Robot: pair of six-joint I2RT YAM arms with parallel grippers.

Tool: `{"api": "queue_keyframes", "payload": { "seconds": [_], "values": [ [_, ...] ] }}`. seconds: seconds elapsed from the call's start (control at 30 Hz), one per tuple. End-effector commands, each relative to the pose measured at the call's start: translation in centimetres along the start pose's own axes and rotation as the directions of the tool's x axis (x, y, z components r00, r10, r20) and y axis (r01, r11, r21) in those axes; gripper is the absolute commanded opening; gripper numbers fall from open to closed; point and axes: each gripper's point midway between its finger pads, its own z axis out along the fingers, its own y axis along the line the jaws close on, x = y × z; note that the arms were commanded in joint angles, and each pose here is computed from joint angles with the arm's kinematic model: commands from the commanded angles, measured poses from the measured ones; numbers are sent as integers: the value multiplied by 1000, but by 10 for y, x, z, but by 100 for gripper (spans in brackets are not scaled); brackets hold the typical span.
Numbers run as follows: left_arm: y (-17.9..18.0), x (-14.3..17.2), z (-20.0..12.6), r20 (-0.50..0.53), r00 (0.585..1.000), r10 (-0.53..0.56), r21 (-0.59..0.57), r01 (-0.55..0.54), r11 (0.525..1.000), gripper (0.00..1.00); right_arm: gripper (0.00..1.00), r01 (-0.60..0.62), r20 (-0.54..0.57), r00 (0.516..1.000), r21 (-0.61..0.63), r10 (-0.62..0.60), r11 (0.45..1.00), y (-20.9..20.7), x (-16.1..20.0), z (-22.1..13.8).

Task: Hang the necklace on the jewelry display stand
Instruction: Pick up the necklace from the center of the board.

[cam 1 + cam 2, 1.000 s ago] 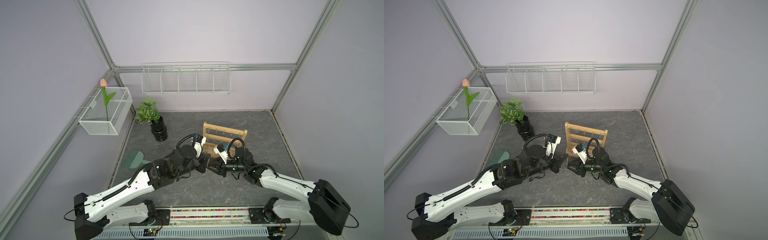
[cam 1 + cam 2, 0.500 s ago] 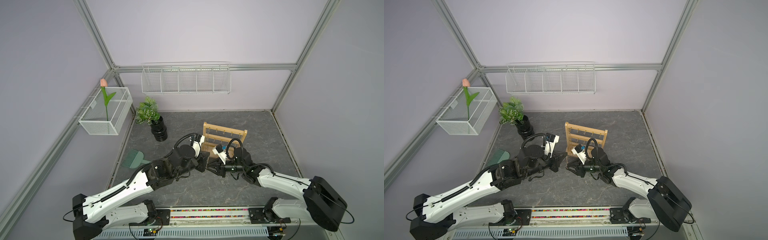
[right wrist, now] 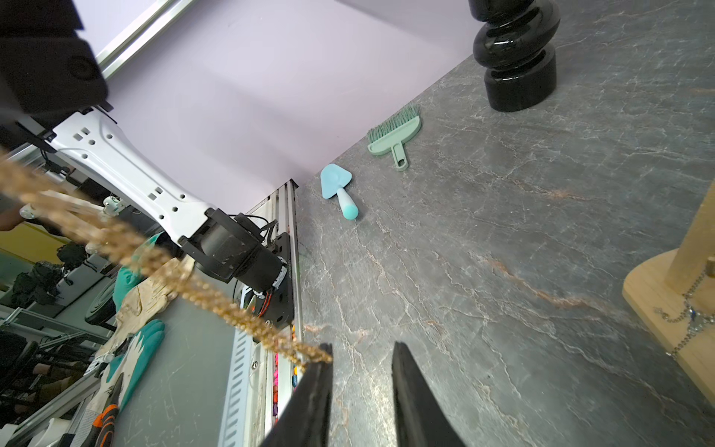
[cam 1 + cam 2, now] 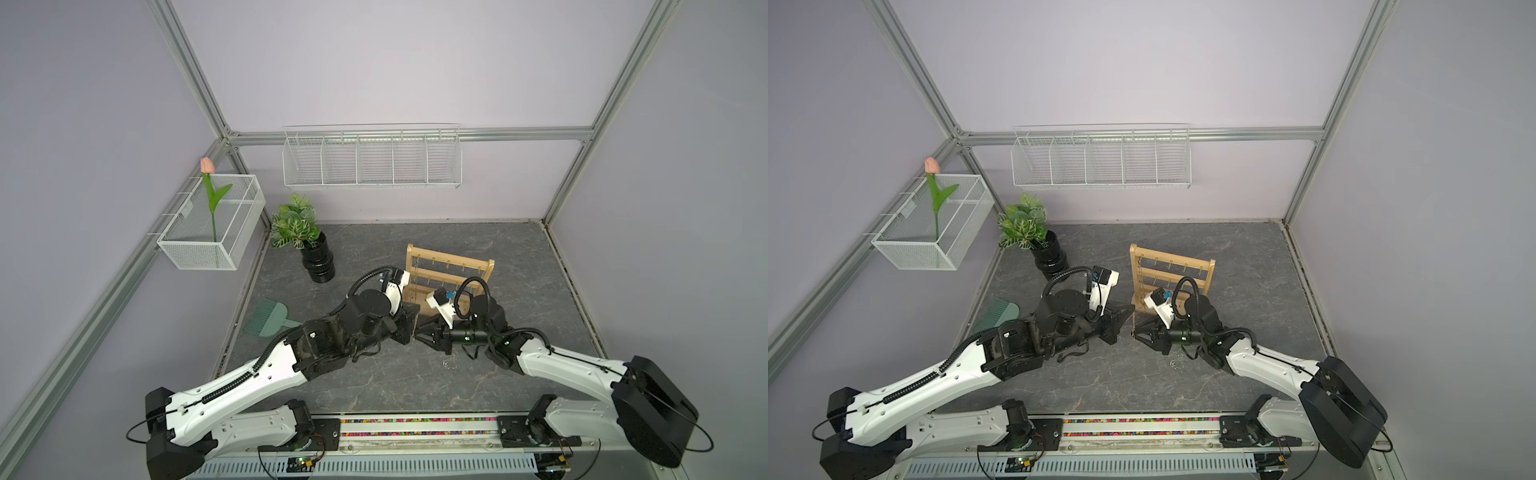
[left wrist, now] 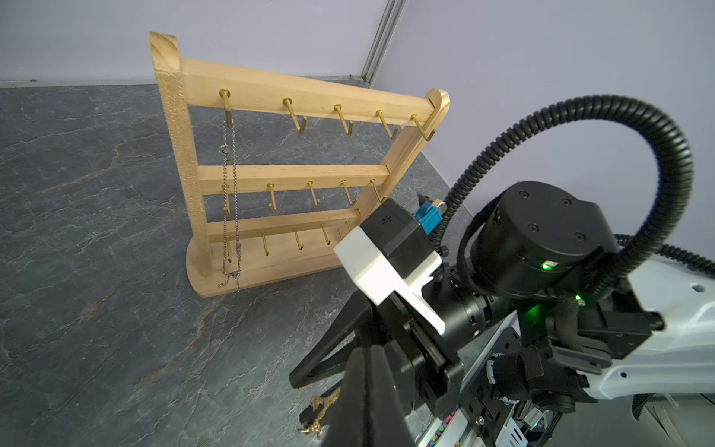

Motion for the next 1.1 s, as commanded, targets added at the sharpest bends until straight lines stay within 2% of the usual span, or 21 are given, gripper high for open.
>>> {"api": "queue_keyframes", "payload": {
  "seconds": [0.0,0.27,0.6,1.07],
  "values": [
    [-1,-7,0,19,1000,-3,3,3,1000,0,30,27,31,999,-22,-26,999,9,-7,-3],
    [-1,-1,5,1,1000,-11,1,11,1000,0,33,45,46,998,-33,-44,998,17,-13,-5],
    [-5,3,7,-13,999,-34,30,35,999,0,38,62,79,995,28,-64,998,12,-23,-9],
    [-10,7,6,-37,998,-46,61,48,997,0,37,94,147,983,93,-108,991,5,-48,-14]
  ]
}}
